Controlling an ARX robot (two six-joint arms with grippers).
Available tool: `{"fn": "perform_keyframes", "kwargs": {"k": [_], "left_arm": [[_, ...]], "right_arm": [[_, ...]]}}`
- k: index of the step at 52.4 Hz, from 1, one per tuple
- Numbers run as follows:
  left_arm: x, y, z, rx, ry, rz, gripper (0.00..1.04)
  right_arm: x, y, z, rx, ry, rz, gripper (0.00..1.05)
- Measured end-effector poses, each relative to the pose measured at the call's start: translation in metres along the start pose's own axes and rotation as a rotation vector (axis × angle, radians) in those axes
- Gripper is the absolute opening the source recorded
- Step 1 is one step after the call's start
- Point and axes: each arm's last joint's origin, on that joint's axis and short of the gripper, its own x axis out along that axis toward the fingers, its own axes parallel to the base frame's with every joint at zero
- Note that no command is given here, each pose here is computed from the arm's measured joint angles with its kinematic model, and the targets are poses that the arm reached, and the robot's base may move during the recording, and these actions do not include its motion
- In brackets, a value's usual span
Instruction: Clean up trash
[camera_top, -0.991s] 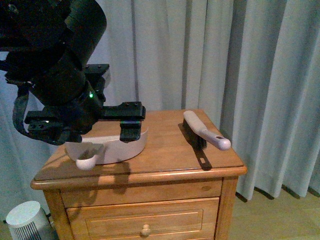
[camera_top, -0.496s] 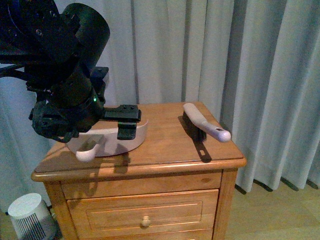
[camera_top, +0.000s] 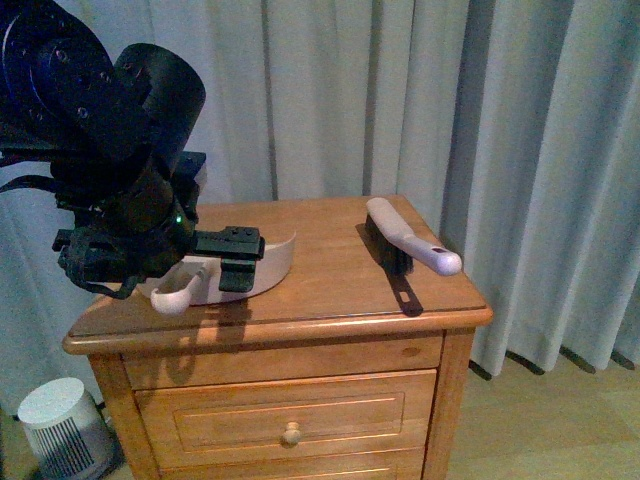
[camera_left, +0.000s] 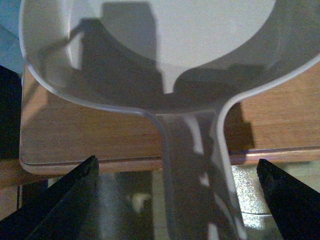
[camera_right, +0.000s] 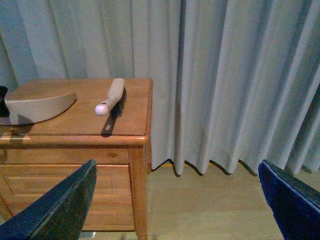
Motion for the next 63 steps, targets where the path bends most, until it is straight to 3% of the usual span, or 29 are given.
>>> {"fn": "perform_keyframes", "kwargs": {"k": [34,51,63], "left_arm": [[0.018,0.013,-0.012,0.012,0.035,0.030,0.97],[0.020,0.016,-0.017,0.017,0.052,0.046,0.27],[0.015,0.017,-0.016,0.033,0.029,0.031,0.25]], "right_arm": [[0.000,0.000,0.000,0.000,0.000,0.000,0.97],[0.000,0.000,0.000,0.000,0.000,0.000,0.97],[0.000,0.000,0.000,0.000,0.000,0.000,0.97]]}}
